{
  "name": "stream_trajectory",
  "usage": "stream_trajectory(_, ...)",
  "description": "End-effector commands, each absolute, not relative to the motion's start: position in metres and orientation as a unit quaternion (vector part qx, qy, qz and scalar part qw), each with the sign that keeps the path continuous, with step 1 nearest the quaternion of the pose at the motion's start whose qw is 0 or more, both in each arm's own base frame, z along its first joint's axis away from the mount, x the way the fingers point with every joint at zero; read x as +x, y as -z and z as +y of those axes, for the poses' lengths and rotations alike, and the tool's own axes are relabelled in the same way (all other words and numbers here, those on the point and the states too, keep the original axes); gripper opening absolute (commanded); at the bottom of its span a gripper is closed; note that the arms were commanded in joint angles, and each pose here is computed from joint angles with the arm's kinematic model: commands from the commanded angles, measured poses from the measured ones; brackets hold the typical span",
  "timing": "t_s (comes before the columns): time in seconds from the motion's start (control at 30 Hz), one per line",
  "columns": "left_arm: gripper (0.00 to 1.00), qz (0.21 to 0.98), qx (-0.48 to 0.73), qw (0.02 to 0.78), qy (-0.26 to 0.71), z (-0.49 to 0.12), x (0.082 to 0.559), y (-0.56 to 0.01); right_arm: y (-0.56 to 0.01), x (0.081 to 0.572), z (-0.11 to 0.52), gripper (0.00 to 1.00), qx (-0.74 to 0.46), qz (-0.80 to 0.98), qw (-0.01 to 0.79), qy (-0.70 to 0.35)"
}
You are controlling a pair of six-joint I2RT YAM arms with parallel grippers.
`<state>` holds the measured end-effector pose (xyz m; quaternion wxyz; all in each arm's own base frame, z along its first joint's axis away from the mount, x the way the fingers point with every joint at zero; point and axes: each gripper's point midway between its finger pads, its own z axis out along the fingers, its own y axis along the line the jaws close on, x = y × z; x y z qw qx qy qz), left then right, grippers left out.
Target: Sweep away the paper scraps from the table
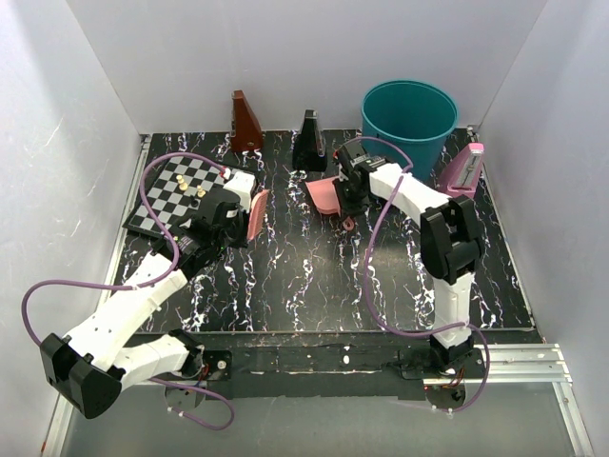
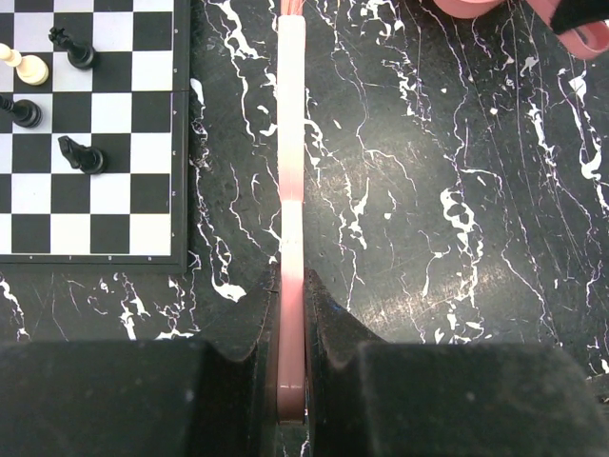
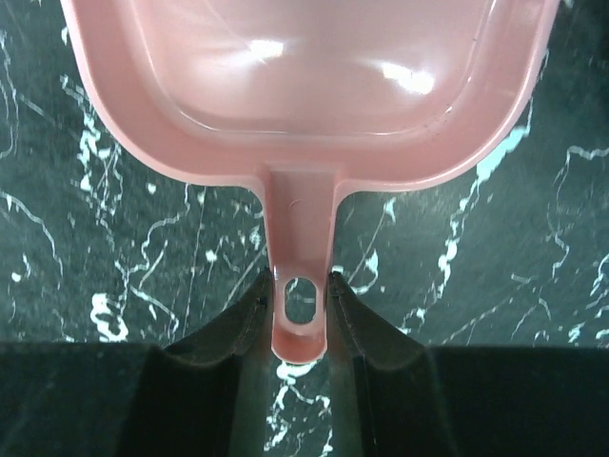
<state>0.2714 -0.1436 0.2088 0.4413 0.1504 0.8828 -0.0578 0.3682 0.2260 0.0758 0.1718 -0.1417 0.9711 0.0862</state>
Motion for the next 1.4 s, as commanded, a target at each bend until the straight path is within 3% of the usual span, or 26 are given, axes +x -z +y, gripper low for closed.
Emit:
stream_trajectory(0.0,0.0,0.877,0.154,0.451,0.068,-0.148,0.273,-0.216,-0.079,0.389,0.23,0.01,-0.145,0.969,0.187,-0.069)
stream_trajectory(0.1,0.0,0.877,0.154,0.45,0.067,-0.147,0.273,-0.216,-0.075,0.39,0.23,0.03,-0.148,0.969,0.184,-0.065)
stream_trajectory(0.33,0.0,0.878,0.154,0.448,0.066,-0.148,0.274,-0.215,-0.086,0.382,0.237,0.27,-0.155,0.963,0.202,-0.09)
stream_trajectory(0.43,0.0,0.879,0.155,0.446,0.065,-0.148,0.274,-0.214,-0.098,0.375,0.242,0.28,-0.158,0.958,0.212,-0.107)
stream_trajectory(0.53,0.0,0.879,0.156,0.446,0.064,-0.148,0.274,-0.213,-0.111,0.363,0.25,0.53,-0.175,0.95,0.22,-0.132)
stream_trajectory(0.57,0.0,0.879,0.156,0.446,0.065,-0.148,0.274,-0.213,-0.115,0.36,0.252,0.55,-0.18,0.948,0.221,-0.139)
stream_trajectory(0.83,0.0,0.88,0.157,0.444,0.065,-0.149,0.274,-0.212,-0.154,0.333,0.245,0.53,-0.197,0.931,0.271,-0.147)
stream_trajectory(1.07,0.0,0.885,0.162,0.431,0.074,-0.155,0.274,-0.206,-0.189,0.301,0.214,0.51,-0.196,0.889,0.387,-0.143)
stream_trajectory(1.37,0.0,0.901,0.102,0.408,0.11,-0.17,0.279,-0.202,-0.186,0.241,0.177,0.51,-0.143,0.839,0.481,-0.21)
